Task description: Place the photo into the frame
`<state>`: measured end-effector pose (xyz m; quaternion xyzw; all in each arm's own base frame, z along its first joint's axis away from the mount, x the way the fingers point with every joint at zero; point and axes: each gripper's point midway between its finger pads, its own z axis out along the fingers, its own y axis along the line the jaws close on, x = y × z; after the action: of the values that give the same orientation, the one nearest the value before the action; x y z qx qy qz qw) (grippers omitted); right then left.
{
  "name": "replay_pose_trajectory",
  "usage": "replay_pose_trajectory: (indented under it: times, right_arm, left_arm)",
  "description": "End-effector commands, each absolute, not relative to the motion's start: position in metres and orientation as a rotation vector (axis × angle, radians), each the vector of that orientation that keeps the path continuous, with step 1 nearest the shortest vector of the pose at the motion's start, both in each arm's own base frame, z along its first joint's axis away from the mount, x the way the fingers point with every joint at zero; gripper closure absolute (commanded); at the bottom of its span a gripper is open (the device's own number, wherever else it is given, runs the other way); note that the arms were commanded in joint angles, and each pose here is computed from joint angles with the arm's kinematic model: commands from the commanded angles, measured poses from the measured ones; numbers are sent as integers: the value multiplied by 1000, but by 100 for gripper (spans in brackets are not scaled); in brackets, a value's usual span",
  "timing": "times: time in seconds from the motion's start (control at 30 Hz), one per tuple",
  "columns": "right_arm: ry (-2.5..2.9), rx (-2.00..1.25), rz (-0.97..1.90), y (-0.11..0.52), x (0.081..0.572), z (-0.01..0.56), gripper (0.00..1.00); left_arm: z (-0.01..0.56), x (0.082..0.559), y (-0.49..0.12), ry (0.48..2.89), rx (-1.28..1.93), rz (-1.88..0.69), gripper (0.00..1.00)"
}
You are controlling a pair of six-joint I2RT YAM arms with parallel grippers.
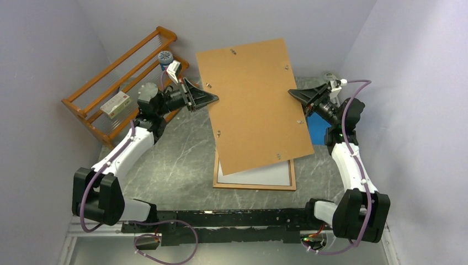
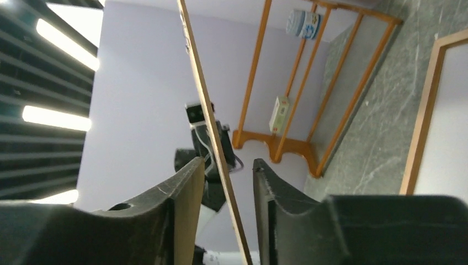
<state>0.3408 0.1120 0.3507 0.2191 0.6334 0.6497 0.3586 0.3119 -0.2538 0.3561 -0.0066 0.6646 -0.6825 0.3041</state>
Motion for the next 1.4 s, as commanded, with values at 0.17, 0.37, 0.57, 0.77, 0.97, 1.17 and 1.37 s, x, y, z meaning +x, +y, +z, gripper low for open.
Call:
replay_pose_trajectory:
  times: [0.17, 0.37, 0.57, 0.77, 0.97, 1.17, 1.37]
  right_arm:
    - [1568, 101, 1672, 135, 277, 397, 57]
    - [1552, 44, 1688, 139, 261, 402, 96]
    - [1586, 137, 1579, 132, 275, 391, 100]
    - [1578, 233, 1486, 122, 289, 384, 100]
    - [1605, 337, 1430, 114, 303, 364, 100]
    - [1604, 417, 1406, 107, 309, 350, 100]
    - [1594, 473, 1352, 95, 317, 349, 100]
  left_arm:
    - [399, 314, -253, 1696, 110, -1865, 98]
    - [388, 329, -247, 1757, 32, -1800, 97]
    - [357, 346, -231, 1871, -103, -1640, 58]
    - [330, 351, -212, 1907, -207, -1619, 37]
    - [303, 352, -197, 1972, -276, -1529, 28]
    - [283, 348, -185, 2023, -296, -1468, 27]
    - [254, 341, -165, 2101, -320, -1317, 28]
